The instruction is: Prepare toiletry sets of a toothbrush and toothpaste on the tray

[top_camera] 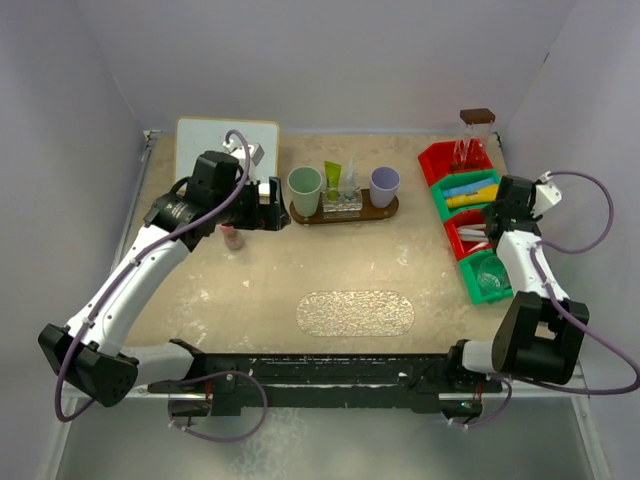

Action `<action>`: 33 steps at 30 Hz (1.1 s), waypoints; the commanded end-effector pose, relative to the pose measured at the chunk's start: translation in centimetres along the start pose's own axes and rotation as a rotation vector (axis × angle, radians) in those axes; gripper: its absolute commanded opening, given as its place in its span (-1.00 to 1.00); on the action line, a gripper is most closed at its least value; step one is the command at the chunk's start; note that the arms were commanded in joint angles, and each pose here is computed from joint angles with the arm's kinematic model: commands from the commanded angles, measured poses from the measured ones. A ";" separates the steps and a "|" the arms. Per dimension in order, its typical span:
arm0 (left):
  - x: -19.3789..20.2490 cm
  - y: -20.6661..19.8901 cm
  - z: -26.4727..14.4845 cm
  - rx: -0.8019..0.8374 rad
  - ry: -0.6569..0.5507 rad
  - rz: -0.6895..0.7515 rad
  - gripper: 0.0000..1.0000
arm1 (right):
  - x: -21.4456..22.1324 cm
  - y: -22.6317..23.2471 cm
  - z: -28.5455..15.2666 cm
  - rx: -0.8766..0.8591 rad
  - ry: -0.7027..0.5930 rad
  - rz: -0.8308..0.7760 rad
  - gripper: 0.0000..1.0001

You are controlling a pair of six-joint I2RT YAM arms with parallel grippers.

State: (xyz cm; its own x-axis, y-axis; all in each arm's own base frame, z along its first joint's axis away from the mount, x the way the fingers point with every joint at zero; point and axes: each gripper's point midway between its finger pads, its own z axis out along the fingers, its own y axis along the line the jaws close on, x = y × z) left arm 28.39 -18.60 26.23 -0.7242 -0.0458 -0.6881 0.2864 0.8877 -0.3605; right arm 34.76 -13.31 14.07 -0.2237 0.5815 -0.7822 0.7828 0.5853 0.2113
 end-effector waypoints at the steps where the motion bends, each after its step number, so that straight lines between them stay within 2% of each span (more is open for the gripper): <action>1: -0.9 -0.3 0.4 0.032 -0.034 0.015 0.87 | -3.0 2.1 1.4 -0.076 -0.082 0.135 0.01; 10: -0.5 0.2 0.5 0.021 -0.023 0.003 0.88 | -1.8 1.7 3.0 -0.068 -0.022 0.169 -0.13; 18: -0.8 0.2 0.4 0.023 -0.028 0.008 0.89 | -1.6 1.2 4.1 -0.048 0.002 0.216 -0.36; 33: -1.4 0.4 0.6 0.003 -0.023 0.009 0.89 | -1.4 0.3 6.8 -0.007 0.021 0.301 -0.37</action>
State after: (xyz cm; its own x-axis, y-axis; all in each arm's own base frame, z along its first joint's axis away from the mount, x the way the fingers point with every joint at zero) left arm 28.86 -18.44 25.13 -0.7420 -0.0473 -0.6687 0.2729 0.8898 -0.3657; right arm 37.39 -16.87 9.11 -0.0693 0.7408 -0.6681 0.8355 0.4091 0.3669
